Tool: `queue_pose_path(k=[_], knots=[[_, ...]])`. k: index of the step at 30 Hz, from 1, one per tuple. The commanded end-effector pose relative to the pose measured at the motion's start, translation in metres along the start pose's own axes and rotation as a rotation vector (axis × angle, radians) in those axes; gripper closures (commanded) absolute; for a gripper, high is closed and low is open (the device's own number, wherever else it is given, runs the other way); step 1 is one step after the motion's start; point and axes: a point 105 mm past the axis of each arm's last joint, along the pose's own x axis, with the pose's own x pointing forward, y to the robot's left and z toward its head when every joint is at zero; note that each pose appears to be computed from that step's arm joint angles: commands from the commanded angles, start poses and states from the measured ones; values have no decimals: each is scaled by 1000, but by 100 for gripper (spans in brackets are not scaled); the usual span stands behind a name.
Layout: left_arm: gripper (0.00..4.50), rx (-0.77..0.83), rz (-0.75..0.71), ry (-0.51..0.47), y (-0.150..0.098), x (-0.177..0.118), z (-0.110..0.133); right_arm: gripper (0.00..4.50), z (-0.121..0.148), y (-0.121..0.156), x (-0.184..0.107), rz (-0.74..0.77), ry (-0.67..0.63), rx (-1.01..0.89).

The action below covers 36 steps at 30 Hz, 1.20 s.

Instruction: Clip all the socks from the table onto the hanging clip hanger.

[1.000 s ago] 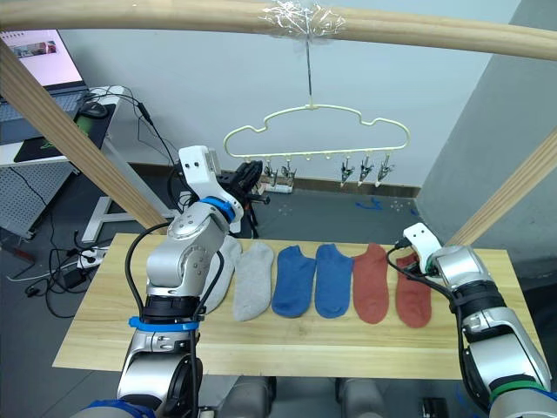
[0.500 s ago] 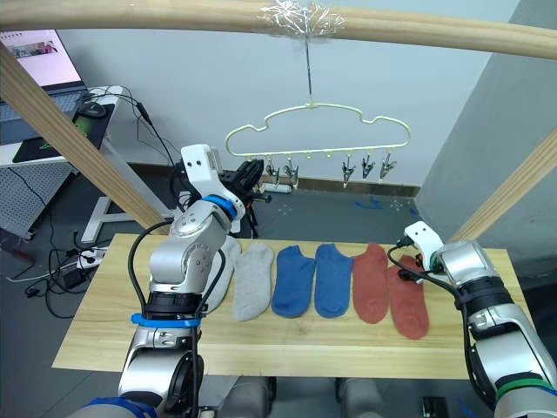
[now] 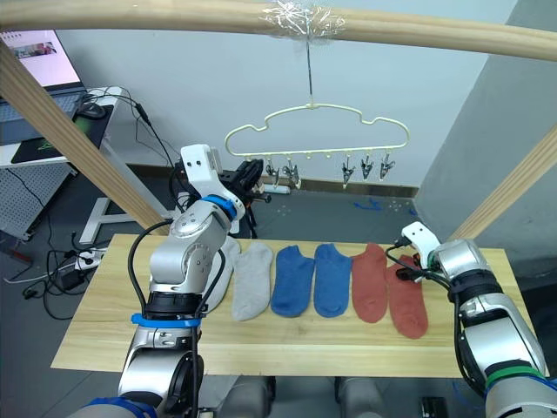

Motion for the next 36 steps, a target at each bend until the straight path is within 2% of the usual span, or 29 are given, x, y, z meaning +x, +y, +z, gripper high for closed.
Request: queue_pose_path(k=[1,3,13,14,20,26,30,36], knots=[[438,6,3,-34,-1,-1,10,19,-13,6,9,16,44,10],[438,6,5,-36,0,-1,10,59,-13,6,9,18,46,15],[438,4,9,-38,0,0,10,422,-14,7,9,29,53,39],[438,4,10,-38,0,0,10,447,-14,7,9,28,54,39],[438,-6,6,-29,0,-1,9,447,-15,9,8,29,60,23],[438,-131,-44,9,4,-5,10,447,11,11,-32,14,-70,-87],[438,-256,-105,42,7,-9,13,447,33,37,-75,95,-206,-88],[438,-455,-184,87,12,-14,19,447,58,83,-113,270,-355,-76]])
